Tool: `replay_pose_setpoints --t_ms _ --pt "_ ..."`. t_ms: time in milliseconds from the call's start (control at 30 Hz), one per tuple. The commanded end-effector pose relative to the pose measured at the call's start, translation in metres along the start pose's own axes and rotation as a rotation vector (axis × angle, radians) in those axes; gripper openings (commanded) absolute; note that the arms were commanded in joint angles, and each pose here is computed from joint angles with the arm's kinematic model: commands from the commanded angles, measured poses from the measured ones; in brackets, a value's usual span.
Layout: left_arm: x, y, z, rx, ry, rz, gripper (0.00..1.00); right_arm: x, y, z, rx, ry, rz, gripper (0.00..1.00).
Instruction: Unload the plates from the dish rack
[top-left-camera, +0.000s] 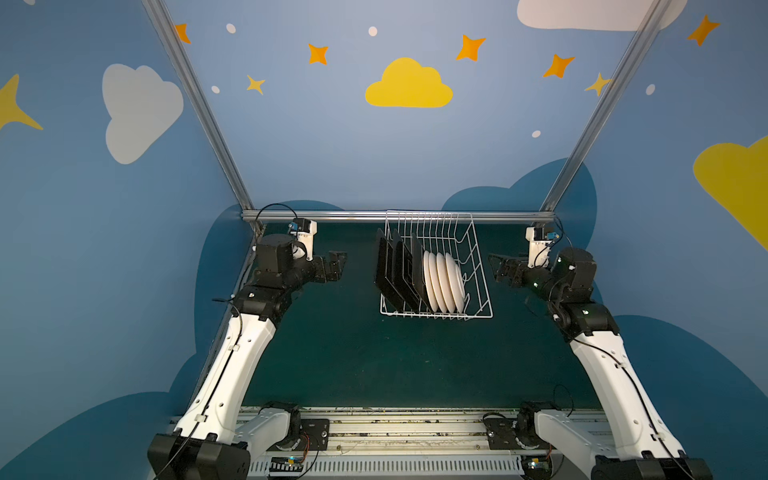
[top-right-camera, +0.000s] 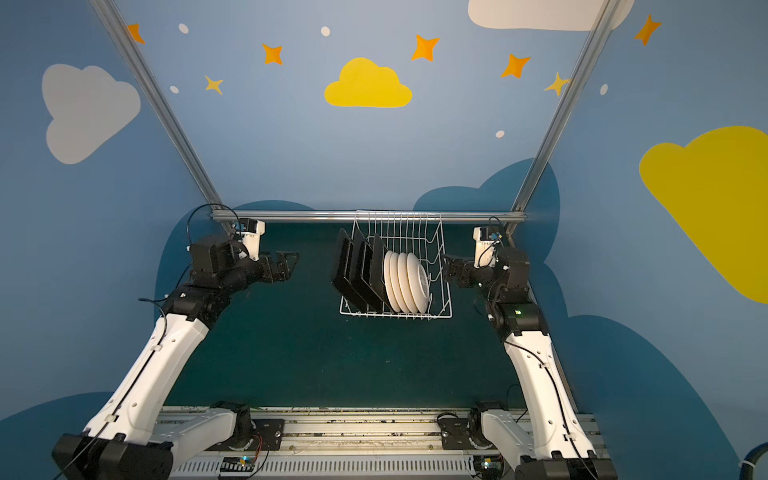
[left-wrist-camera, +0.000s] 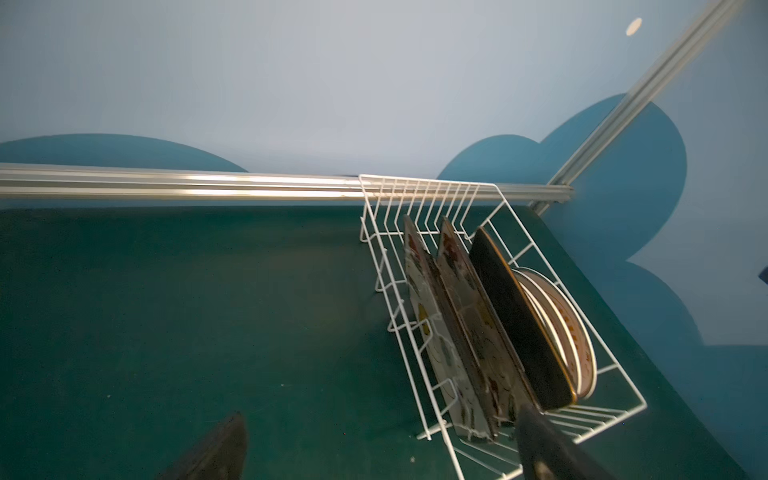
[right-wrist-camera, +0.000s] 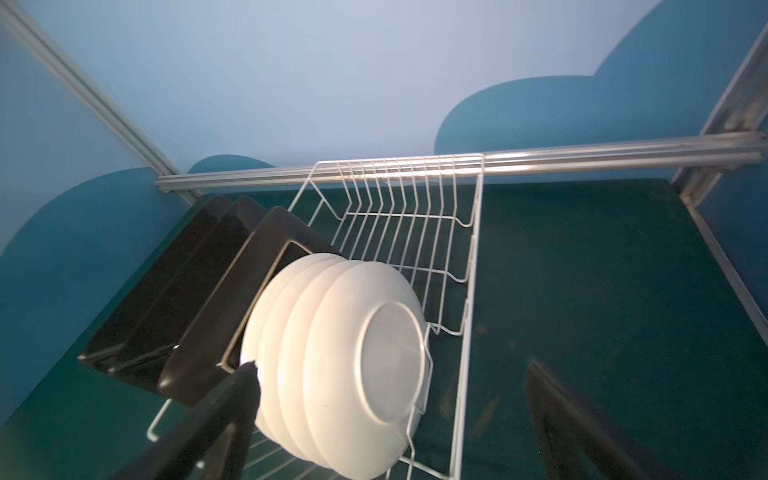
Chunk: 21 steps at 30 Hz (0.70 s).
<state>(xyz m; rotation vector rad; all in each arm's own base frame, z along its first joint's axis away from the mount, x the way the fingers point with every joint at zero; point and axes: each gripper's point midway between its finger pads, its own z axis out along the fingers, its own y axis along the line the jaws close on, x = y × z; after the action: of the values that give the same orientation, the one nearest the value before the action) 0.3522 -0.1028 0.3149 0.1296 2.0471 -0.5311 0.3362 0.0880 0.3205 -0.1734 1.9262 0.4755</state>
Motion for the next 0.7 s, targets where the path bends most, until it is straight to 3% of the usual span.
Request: replay_pose_setpoints --t_ms 0,400,667 --pt "0.016 -0.011 0.003 0.016 0.116 -0.066 1.0 0.003 0.022 -0.005 -0.086 0.052 -0.014 0.99" --pt "0.034 -0.049 0.052 0.091 0.282 -0.128 0.96 0.007 0.044 -0.003 -0.158 0.116 -0.057 0.99" --pt "0.045 -0.054 0.088 0.059 0.395 -0.224 0.9 0.02 0.046 0.003 -0.159 0.168 -0.056 0.99"
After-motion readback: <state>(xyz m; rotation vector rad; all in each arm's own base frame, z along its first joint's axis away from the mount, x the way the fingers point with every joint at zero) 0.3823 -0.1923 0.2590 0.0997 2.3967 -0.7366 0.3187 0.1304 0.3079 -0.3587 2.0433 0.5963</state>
